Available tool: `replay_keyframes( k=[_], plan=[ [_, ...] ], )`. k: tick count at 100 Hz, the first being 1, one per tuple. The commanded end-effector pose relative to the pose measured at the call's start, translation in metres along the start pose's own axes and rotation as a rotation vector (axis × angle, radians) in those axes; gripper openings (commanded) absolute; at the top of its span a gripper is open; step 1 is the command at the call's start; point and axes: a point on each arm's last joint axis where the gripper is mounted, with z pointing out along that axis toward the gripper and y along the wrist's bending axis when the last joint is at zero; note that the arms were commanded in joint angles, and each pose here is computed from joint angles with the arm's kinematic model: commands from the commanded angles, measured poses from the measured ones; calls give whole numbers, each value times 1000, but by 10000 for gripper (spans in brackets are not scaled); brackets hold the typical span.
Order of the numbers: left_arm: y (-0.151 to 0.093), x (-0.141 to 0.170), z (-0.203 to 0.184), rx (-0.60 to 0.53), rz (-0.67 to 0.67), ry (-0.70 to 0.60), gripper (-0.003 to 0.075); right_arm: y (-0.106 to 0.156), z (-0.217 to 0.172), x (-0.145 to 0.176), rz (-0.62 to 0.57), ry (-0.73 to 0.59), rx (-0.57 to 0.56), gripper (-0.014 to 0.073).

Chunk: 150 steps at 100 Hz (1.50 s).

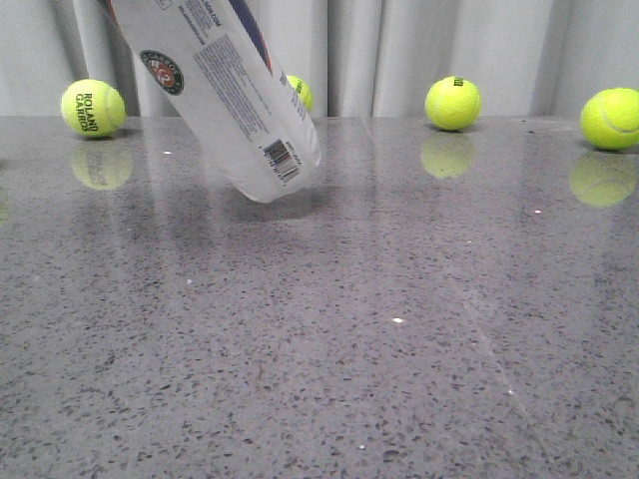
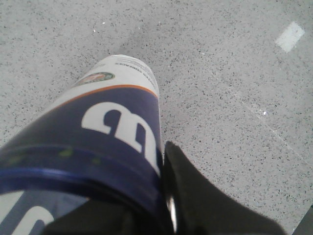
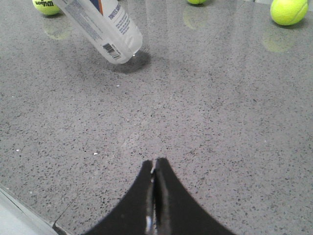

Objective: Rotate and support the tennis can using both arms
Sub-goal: 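Lower the can's bottom onto the table standing upright with the left gripper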

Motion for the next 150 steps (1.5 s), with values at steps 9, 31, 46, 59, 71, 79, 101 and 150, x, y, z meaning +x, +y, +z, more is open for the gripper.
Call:
replay_keyframes(
  k=[9,31,46,59,71,79,101,150],
  plan=[
    [-11,-1,-22,21,8,-52,235,1,-3,-14,-8,-95,-2,-66],
    [-9,-5,-16,31,3,-44,306,1,-3,-14,-8,-95,-2,-66],
    [-11,-14,-17,51,5,-70,306,1,-3,-14,-8,-95,-2,-66],
    [-18,-25,-20,58,34,-102,306,1,-3,-14,-8,-95,-2,-66],
    [-25,-34,-21,68,63,-121,307,1,-3,-14,-8,-95,-2,-66],
    [-29,-37,-20,73,73,-127,307,1,-3,-14,-8,-95,-2,-66],
    [-33,-41,-27,94,79,-159,307,1,-3,-14,-8,-95,-2,-66],
    [-47,-50,-58,167,96,-286,300,1,-3,-14,-8,-95,-2,-66]
  ],
)
